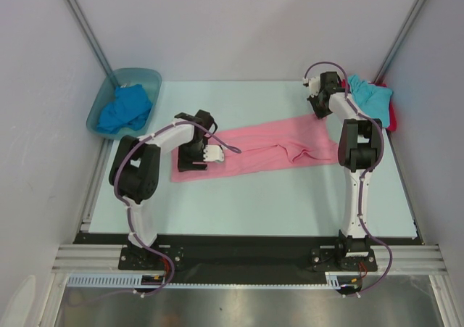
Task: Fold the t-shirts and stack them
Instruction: Fold the tshirt
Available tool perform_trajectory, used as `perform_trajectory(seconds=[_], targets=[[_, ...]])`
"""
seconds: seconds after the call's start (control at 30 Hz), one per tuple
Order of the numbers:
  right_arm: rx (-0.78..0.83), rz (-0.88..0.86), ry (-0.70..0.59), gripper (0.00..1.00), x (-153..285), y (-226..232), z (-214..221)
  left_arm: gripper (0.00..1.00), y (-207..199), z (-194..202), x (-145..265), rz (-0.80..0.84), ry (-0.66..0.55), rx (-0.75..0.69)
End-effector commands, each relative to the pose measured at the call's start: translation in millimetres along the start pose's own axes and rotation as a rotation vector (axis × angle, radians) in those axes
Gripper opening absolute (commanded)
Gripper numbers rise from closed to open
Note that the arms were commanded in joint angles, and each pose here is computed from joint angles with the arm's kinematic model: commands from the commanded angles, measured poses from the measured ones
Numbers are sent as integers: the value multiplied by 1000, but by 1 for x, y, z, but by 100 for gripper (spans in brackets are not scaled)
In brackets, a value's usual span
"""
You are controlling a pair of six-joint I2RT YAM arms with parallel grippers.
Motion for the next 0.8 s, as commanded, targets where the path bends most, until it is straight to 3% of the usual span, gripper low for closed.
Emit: perform_trajectory(seconds=[0.0, 0.27, 0.77], targets=[[4, 27, 123, 0, -3, -5, 23, 73, 5, -8, 4, -10, -38, 18], [2, 29, 129, 0, -1, -7, 24, 70, 6, -10, -10, -17, -22, 29], [4, 42, 129, 0, 3, -9, 25, 37, -1, -2, -14, -1, 2, 32]])
Point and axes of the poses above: each gripper's point midway between its finger pads, its own x axis back along the fingers, its own y axis along the line the jaws close on, z = x × y, the point moved 10 cm from there along x, back along the fingers, and after that the axes turned 10 degrees about x, right-handed, at the moved point
